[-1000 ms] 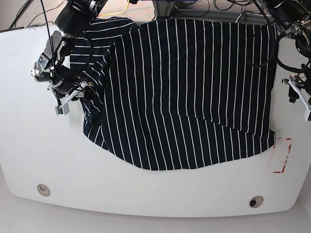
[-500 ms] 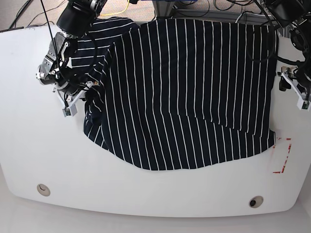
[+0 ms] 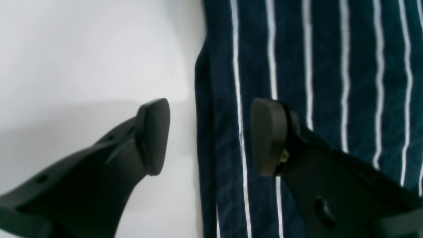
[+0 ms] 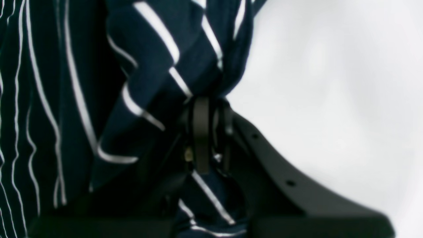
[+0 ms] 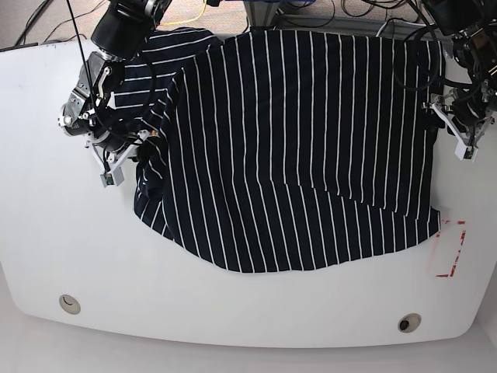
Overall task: Layout the t-shirt on the table in an organized manner, then fold the t-shirt properly
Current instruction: 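Lower both grippers onto the shirt's collar edge to grasp it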
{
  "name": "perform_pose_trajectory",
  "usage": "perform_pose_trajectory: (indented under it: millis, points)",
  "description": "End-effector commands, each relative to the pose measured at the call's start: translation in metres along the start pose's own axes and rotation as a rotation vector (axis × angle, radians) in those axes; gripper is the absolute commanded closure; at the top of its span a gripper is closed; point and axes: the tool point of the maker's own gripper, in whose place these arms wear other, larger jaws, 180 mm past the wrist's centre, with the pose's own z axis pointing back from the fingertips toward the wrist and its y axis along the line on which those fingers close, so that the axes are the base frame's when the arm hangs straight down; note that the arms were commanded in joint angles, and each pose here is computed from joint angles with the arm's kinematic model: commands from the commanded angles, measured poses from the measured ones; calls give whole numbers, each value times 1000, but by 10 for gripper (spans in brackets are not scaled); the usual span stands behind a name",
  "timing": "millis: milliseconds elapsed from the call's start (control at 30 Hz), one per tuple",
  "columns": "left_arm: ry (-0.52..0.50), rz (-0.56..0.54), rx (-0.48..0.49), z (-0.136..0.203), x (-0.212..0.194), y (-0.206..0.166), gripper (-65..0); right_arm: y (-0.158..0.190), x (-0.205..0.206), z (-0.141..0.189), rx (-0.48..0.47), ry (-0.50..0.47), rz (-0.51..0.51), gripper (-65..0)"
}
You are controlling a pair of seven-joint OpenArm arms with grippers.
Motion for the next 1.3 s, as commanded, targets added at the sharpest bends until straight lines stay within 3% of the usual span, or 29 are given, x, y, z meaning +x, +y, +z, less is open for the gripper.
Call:
perform_pose_trajectory:
  millis: [0,233,333,1000,1267]
  points:
    - [-43,2,9,3,11,9,-364,-5,-2,2,-19,27,13,-46]
    - [-38,16,4,1,0,10,-364,-5,-2,2,-20,27,14,-212]
    - [-41,15,3,0,1,10,-364,-5,-2,2,-20,27,14,-255]
    - [-18,4,-49,-15,3,-5,-364,-9,2,4,-30,23,22,-262]
    - [-79,-22,-24,-10,38,6,-364,-36,29,20,-92,-20,55,-262]
